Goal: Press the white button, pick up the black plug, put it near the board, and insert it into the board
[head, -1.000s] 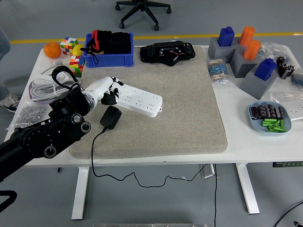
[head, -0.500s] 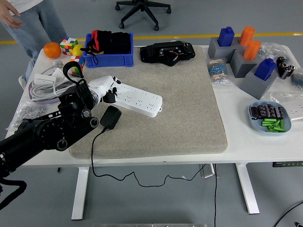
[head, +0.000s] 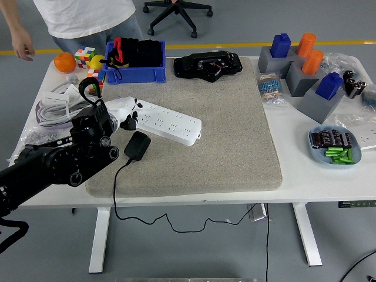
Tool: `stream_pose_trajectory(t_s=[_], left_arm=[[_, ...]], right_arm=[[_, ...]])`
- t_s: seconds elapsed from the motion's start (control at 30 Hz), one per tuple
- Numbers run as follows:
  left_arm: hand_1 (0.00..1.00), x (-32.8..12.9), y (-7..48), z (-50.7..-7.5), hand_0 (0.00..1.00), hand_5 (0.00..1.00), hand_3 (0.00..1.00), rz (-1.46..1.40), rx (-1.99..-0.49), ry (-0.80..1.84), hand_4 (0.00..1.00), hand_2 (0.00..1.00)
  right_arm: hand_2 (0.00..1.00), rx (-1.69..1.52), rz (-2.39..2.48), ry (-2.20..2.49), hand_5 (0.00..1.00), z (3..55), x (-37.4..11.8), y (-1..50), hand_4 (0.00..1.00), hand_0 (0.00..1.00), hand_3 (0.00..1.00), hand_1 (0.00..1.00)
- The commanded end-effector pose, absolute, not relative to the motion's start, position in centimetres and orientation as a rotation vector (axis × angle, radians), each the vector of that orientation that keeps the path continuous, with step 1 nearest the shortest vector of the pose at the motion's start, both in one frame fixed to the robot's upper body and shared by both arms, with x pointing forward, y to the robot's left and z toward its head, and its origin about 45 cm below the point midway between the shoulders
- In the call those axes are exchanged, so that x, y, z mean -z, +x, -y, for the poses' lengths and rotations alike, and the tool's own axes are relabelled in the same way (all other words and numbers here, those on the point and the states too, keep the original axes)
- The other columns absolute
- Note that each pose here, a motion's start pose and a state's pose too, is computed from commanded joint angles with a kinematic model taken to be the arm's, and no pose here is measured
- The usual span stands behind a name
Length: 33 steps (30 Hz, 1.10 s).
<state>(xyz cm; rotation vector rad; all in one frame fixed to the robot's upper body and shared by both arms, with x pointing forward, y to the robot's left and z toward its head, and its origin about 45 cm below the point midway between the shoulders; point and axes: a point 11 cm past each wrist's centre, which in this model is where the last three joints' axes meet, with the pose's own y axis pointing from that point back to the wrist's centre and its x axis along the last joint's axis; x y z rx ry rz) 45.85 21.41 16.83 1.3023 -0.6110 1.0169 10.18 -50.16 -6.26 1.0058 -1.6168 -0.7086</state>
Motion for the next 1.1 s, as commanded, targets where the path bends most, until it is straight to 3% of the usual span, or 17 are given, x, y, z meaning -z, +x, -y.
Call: stream_pose_trajectory(t_s=[1.1], left_arm=[[0.123,-15.5,45.9,-21.6,0.152,0.002,0.809,0.597,-0.994,1.358,0.002,0.148]], right_arm=[[0.652,0.703,1.608,1.007,0.493,50.2,6.3,10.1,0.757,0.822,0.627,0.656]])
